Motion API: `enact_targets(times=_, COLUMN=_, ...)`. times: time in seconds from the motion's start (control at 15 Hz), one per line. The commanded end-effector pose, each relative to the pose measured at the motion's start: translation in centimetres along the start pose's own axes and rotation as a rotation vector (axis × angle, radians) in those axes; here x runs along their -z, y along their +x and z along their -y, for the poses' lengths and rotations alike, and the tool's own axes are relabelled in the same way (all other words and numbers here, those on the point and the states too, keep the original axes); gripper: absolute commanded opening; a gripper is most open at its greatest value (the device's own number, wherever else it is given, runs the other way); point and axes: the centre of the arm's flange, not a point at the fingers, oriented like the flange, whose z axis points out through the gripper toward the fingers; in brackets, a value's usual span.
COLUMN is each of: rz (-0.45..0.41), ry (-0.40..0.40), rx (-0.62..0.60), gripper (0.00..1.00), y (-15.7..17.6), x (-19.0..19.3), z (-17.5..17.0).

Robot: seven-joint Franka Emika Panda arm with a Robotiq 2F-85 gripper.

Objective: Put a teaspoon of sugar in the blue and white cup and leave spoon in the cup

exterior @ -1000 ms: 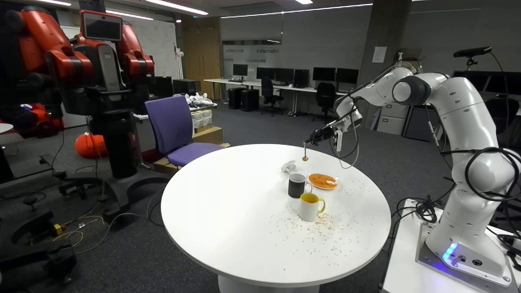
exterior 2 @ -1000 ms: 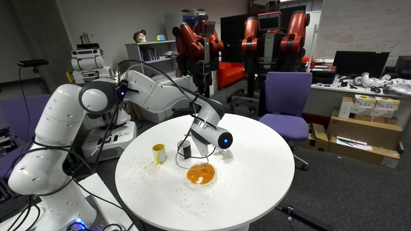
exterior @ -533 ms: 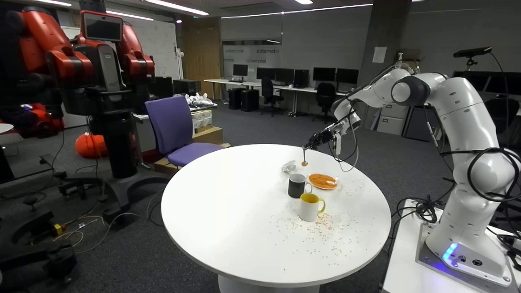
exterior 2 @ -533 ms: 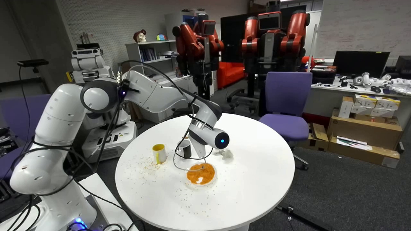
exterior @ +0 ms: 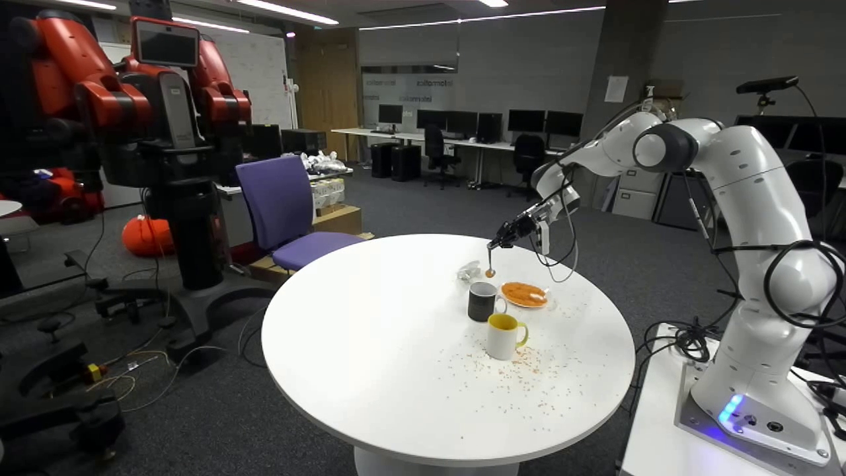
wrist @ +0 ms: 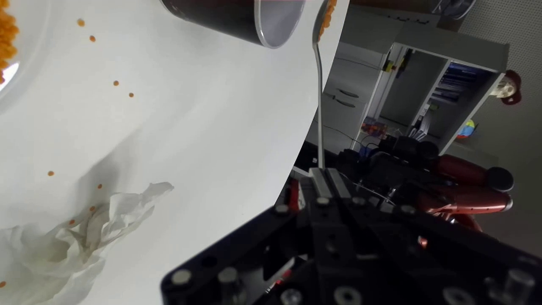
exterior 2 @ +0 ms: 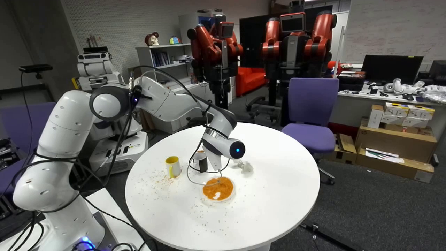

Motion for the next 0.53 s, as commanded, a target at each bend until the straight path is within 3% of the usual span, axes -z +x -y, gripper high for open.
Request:
enact_targets(times=0.0, rz=-0.003, ry=-0.045, rx=0.031, gripper=0.01, y=-1.3, x=0.1, z=2.1)
enact_targets(times=0.47, rz=0.019, ry=-0.084, rx=0.042, gripper=0.01, y=-1.3, x=-1.4, z=2.5)
